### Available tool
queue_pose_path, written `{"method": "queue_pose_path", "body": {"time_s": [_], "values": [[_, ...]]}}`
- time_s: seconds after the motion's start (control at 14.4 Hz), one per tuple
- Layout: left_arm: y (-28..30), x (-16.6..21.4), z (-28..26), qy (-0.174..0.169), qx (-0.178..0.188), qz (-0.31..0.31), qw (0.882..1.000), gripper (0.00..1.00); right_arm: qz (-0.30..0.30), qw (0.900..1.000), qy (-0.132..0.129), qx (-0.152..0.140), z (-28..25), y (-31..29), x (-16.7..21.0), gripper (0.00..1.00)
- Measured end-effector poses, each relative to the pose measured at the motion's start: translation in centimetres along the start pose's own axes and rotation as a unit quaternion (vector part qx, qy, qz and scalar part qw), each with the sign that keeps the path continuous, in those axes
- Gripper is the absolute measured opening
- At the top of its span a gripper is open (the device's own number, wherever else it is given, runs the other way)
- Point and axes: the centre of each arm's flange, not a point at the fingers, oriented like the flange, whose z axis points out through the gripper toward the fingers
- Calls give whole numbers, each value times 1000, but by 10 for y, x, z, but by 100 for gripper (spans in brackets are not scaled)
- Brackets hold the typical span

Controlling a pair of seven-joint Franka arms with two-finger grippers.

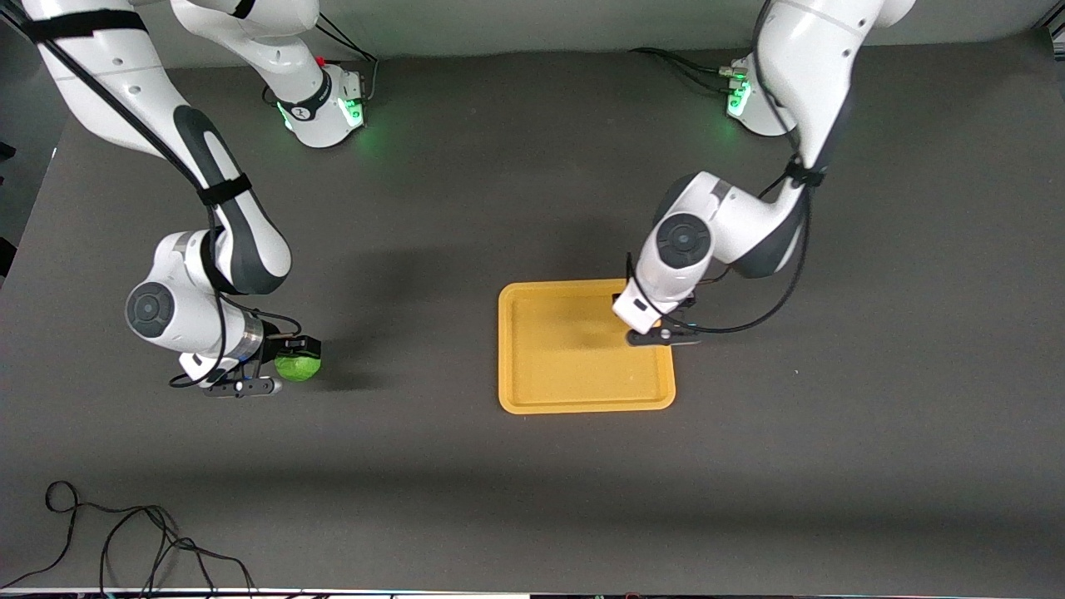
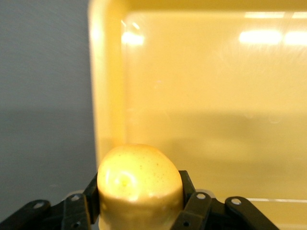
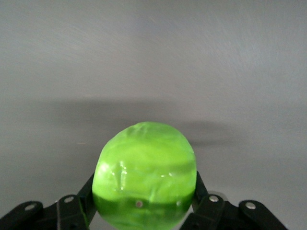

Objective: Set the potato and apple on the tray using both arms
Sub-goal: 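Set the potato on the tray while the right gripper lifts the apple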

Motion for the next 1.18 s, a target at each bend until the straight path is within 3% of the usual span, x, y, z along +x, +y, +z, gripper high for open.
{"method": "queue_pose_path", "body": {"time_s": [0.21,0.42,0.56,0.63,0.7,0.97,1.18], "values": [[2,6,20,15,-3,-10,1000,65,24,999,21,4,-56,-70,10,77],[-1,11,22,20,-4,-14,1000,65,56,998,39,12,-70,-150,8,77],[-2,12,22,21,-4,-15,1000,77,75,996,45,19,-67,-198,8,77],[-3,12,22,20,-3,-15,1000,91,85,995,47,23,-64,-216,11,77],[-3,12,23,20,-3,-16,1000,99,96,994,50,26,-61,-229,16,77],[-6,20,15,29,-7,-23,999,100,128,989,58,40,-50,-254,37,77],[-30,44,-29,45,-11,-46,998,100,119,990,56,48,-38,-300,30,77]]}}
